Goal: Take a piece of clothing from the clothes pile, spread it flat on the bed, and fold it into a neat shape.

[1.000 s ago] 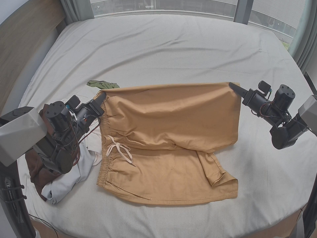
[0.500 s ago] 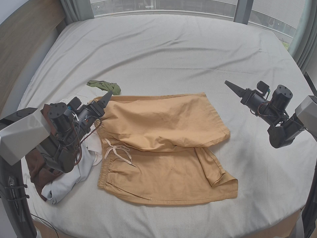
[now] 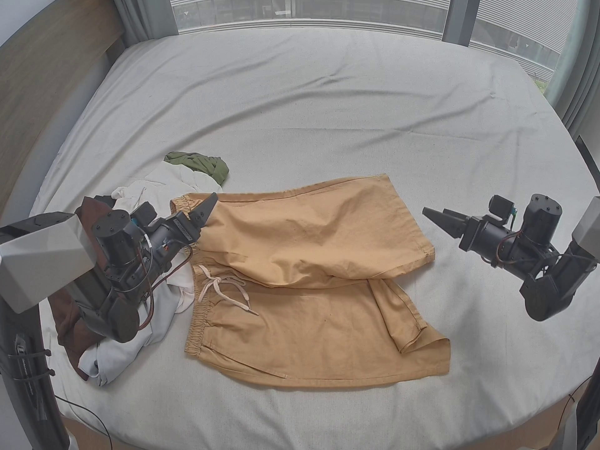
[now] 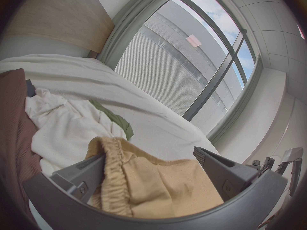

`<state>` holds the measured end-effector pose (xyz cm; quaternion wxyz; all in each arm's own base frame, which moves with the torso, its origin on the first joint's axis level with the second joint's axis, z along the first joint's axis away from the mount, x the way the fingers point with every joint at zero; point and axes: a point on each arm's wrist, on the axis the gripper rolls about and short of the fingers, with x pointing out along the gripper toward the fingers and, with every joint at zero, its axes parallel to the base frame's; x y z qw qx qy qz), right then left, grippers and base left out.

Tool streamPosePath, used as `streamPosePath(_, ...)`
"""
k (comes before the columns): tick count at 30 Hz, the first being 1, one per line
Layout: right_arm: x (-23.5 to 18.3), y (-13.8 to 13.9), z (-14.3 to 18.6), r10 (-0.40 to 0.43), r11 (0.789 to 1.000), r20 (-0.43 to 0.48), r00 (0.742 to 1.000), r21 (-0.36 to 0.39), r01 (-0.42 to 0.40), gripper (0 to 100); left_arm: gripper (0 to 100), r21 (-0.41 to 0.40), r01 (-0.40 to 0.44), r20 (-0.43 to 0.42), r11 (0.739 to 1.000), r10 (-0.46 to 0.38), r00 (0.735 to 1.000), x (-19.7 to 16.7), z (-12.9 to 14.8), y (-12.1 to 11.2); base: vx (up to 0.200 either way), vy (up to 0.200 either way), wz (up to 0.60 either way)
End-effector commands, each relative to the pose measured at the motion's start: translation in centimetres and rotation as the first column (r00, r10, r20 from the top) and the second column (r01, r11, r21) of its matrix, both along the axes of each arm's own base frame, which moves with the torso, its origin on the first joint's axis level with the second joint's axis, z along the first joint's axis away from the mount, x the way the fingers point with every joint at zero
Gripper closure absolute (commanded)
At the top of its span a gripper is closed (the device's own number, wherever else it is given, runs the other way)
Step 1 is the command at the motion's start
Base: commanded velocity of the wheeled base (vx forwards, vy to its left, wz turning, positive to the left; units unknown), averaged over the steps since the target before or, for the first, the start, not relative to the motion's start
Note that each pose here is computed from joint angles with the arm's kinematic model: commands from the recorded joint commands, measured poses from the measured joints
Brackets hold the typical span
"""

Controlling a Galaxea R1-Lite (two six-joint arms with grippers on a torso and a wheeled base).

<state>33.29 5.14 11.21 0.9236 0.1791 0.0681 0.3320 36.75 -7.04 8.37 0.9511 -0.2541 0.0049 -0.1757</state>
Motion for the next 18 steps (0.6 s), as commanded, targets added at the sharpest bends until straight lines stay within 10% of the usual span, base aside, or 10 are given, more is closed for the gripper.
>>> streamPosePath(1,-4.2,0.2,1.5,0.022,1.0,0.01,1.0,-0.014,-0.022,0,0,0.021,0.023,-0.017,1.0,-0.023,1.0,-4.0,1.9,1.3,0.0,0.0,0.0)
streamPosePath(8,-4.9,-0.2,1.7,0.013,1.0,0.001,1.0,-0.012,-0.013,0,0,0.035,0.188,-0.054,0.981,-0.186,0.981,-9.0,3.1,1.9,0.0,0.0,0.0)
streamPosePath(18,-5.3,0.0,-0.8,0.022,0.998,-0.065,0.998,-0.063,-0.026,0,0,0.159,0.149,-0.071,0.976,-0.139,0.988,-10.5,2.1,3.6,0.0,0.0,0.0)
